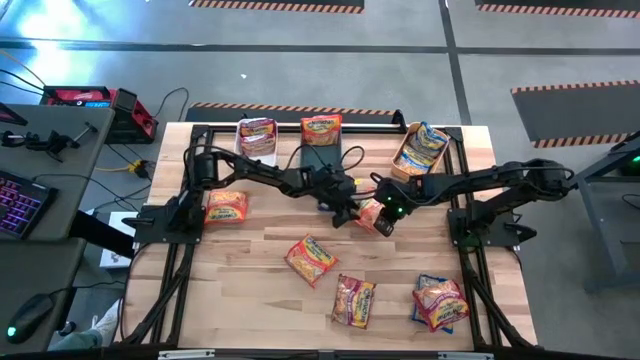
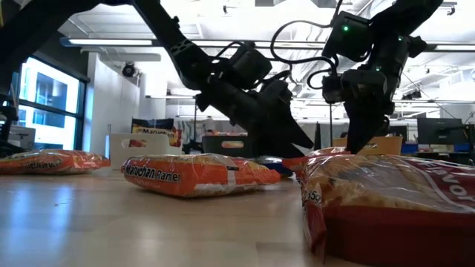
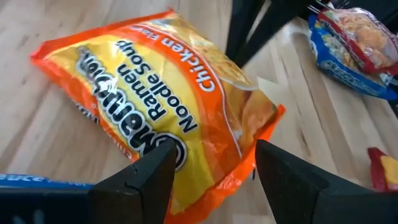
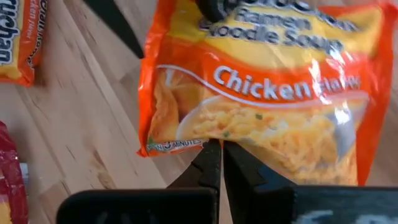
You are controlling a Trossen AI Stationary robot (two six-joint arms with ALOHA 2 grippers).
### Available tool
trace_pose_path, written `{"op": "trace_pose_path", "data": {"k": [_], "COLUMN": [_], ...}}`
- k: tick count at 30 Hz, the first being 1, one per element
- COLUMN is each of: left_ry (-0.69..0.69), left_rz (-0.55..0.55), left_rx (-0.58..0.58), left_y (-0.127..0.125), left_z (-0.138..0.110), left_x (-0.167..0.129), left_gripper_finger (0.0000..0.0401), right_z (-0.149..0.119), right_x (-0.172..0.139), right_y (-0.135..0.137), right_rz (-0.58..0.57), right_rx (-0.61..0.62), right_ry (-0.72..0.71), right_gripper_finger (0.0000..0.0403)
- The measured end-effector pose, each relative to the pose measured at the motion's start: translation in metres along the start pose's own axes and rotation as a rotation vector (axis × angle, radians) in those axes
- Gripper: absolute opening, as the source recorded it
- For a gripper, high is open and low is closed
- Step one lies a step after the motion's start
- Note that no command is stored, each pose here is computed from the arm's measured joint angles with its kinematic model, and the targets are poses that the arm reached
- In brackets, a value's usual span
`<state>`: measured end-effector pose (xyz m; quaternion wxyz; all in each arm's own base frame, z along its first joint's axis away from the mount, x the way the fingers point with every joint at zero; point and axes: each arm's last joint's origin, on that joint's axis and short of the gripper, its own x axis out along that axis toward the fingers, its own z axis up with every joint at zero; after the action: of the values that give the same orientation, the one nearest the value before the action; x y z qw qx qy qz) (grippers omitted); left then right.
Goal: Sort Maruchan noodles
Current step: Put the orange noodle pack into the blue bin
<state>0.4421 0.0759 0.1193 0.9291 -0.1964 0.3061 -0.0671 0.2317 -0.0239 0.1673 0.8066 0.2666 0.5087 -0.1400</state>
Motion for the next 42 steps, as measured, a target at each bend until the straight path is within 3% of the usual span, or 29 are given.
{"op": "trace_pose_path", "data": {"k": [6,13,20,26,31,37,42], "left_ry": [0.01,0.01,0.011,0.049,0.052,0.09,0.118], "left_rz": [0.002,-0.01,-0.019,-0.011,0.146,0.108,0.109], "left_rx": [0.075,0.172,0.261,0.312,0.183,0.064,0.071], "left_y": [0.0,0.0,0.004,0.0,-0.005,-0.007,-0.006], "left_z": [-0.001,-0.001,0.001,0.01,0.016,0.022,0.014], "left_x": [0.0,0.0,-0.004,-0.021,-0.026,-0.024,-0.009], "left_gripper_finger": [0.016,0.0021,0.0002,0.0,0.0011,0.0091,0.0173], "right_z": [0.001,0.003,0.004,0.003,0.003,0.002,0.003], "right_x": [0.0,0.0,-0.006,-0.029,-0.046,-0.049,-0.048], "right_y": [0.001,0.002,0.003,0.004,0.005,0.004,0.004], "right_rz": [0.007,0.017,0.029,0.051,0.058,0.046,0.044], "right_rx": [-0.019,-0.046,-0.086,-0.116,-0.138,-0.138,-0.155], "right_ry": [-0.013,-0.032,-0.058,-0.148,-0.223,-0.239,-0.24], "right_gripper_finger": [0.0,0.0,0.0,0.0,0.0,0.0,0.0]}}
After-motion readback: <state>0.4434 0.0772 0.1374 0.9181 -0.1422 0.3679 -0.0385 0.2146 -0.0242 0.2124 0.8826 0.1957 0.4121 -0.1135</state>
